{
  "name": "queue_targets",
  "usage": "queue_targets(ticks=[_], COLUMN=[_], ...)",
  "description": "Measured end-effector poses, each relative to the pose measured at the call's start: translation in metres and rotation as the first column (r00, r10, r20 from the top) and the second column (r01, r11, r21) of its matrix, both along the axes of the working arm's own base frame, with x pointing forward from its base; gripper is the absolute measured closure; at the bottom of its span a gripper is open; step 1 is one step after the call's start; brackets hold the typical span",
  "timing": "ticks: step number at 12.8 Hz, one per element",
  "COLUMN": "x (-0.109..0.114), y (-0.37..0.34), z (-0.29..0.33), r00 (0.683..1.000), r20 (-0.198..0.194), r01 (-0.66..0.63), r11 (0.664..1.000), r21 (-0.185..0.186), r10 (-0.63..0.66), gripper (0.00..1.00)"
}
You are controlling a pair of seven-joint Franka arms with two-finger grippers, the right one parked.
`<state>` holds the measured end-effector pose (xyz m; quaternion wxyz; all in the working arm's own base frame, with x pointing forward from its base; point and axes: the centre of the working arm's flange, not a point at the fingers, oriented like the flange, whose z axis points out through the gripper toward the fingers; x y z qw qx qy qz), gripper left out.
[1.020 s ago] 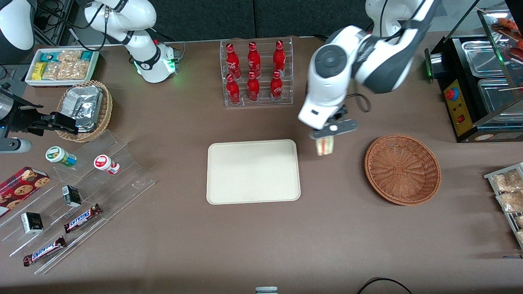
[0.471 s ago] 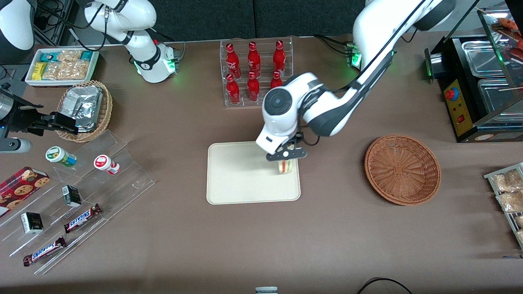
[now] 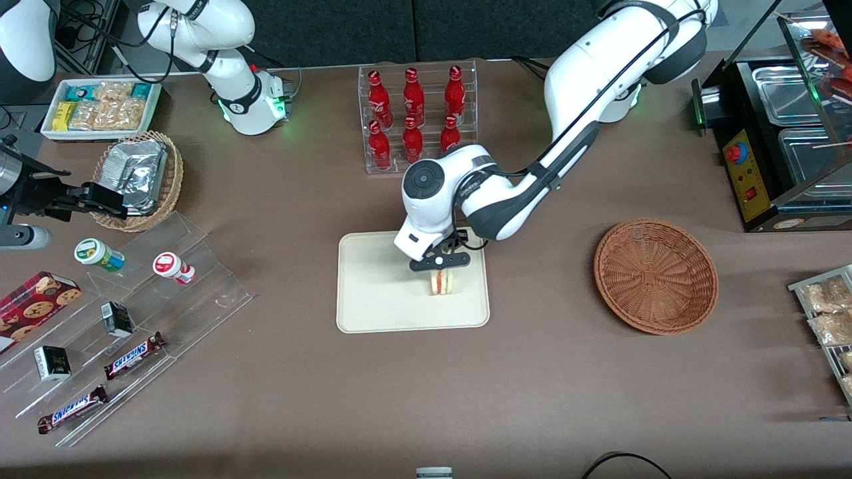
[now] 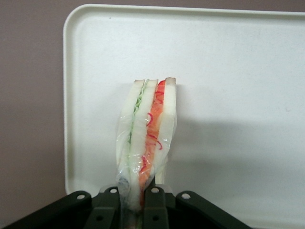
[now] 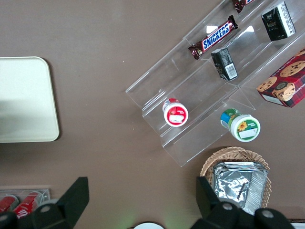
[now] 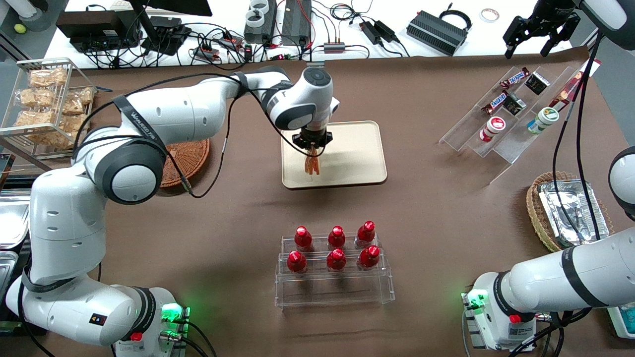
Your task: Place sandwich from basket to tray
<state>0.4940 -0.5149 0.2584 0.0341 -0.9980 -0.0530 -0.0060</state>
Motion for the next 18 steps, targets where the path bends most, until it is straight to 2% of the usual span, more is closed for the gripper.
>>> queue_targets(ticks=[3, 5, 8, 10, 12, 13, 15, 18], x=[-0.004, -0.002, 0.004, 0.016, 0.023, 0.024, 0.023, 0.021], y=[-0.004, -0.004, -0.005, -0.005, -0.002, -0.001, 0.004, 0.037], z=[-0.022, -0.02, -0.014, 0.005, 0.033, 0.054, 0.11, 0.205], r00=[1.0, 1.0, 1.0, 0.999, 0.997, 0.995, 0.99, 0.979], r20=[0.005, 0.01, 0.02, 0.042, 0.062, 0.08, 0.124, 0.125], r01=[-0.003, -0.006, -0.014, -0.032, -0.047, -0.052, -0.072, -0.159], r11=[1.0, 1.0, 1.0, 0.999, 0.999, 0.999, 0.997, 0.987], r21=[0.01, 0.006, -0.003, -0.016, -0.001, 0.006, 0.0, -0.02], r10=[0.003, 0.006, 0.014, 0.033, 0.047, 0.052, 0.071, 0.161], gripper=[0.85, 0.81, 0.51, 0.29, 0.06, 0.0, 0.0, 0.0])
